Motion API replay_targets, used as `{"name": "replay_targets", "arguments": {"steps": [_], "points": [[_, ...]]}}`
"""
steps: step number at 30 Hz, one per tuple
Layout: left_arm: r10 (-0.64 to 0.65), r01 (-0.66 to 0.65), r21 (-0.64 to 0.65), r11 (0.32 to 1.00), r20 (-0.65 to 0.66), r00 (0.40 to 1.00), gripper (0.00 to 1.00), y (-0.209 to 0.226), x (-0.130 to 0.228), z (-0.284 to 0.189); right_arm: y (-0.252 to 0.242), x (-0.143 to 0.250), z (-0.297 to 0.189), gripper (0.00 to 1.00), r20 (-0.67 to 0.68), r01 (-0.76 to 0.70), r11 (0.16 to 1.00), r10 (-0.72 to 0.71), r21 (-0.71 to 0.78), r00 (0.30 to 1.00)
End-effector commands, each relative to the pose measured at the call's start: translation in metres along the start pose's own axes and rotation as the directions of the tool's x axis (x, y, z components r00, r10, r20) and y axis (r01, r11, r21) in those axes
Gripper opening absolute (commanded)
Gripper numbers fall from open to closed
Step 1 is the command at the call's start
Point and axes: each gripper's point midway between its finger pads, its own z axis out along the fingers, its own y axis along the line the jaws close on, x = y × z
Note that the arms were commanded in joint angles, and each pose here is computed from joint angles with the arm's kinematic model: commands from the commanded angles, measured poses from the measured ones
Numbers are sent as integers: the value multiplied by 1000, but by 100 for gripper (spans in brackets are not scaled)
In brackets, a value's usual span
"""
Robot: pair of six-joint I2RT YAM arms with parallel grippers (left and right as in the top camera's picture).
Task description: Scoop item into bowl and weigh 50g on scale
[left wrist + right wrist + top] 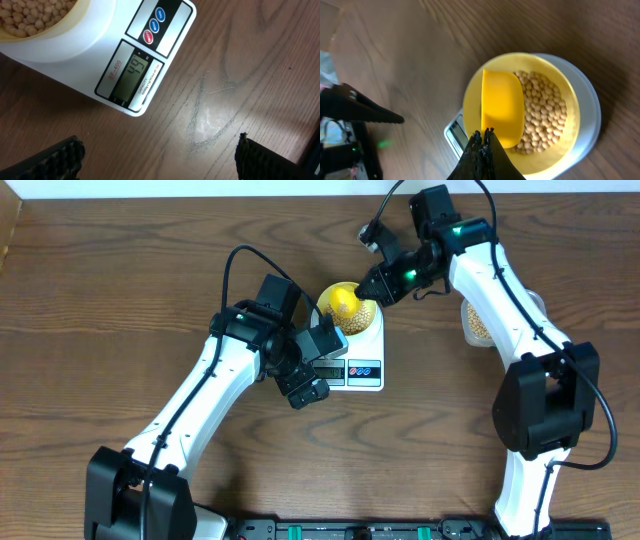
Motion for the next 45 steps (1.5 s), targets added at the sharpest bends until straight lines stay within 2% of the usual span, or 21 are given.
{"name": "replay_targets", "arguments": {"steps": [1,8,13,29,34,45], "points": [[-1,1,9,1000,-4,1000,98,0,2,2,13,-11,-17,1,67,2,996,3,-84,998],[-1,1,9,1000,-4,1000,98,0,2,2,1,-14,-31,1,103,-54,993,65,-103,993],[-1,1,9,1000,-4,1000,98,0,2,2,14,-22,-42,1,148,-41,977,73,-211,986],[-1,1,9,1000,-4,1000,98,0,2,2,4,-56,-95,1,253,5,992,28,-127,967],[-1,1,9,1000,-4,1000,98,0,2,2,-6,-57,-99,1,248,-6,999,19,-54,969],[-1,1,9,1000,-4,1000,98,0,2,2,-13,-59,-99,1,252,25,1000,-23,-6,968]]}}
